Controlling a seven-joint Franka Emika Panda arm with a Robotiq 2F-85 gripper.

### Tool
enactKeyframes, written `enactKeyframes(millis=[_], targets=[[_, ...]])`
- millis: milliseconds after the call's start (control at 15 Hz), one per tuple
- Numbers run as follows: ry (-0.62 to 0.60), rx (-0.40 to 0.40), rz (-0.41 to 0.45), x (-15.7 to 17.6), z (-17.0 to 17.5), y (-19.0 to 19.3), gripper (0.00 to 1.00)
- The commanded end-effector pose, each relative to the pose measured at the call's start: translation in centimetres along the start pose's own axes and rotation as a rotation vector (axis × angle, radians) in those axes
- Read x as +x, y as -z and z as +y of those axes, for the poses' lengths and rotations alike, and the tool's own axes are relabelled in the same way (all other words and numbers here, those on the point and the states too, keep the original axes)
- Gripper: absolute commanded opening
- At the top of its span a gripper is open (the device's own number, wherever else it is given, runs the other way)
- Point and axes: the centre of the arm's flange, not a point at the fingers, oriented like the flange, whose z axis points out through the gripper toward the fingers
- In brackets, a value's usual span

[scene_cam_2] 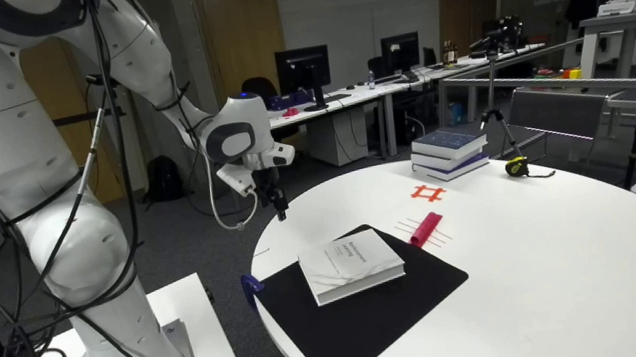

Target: Straighten the book

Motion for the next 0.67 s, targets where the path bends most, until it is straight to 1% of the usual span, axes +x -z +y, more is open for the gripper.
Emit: enactKeyframes(millis=[0, 333, 400, 533, 600], targets=[[0.0, 0.0, 0.0, 0.0, 0.0, 0.0, 1.0], [0.0, 0.0, 0.0, 0.0, 0.0, 0.0, 1.0], [0.001, 0.017, 0.002, -0.3, 0.26, -0.06, 1.0], [0.002, 0.025, -0.001, -0.55, 0.51, -0.43, 1.0], [0.024, 0.03, -0.013, -0.63, 0.66, -0.74, 1.0]])
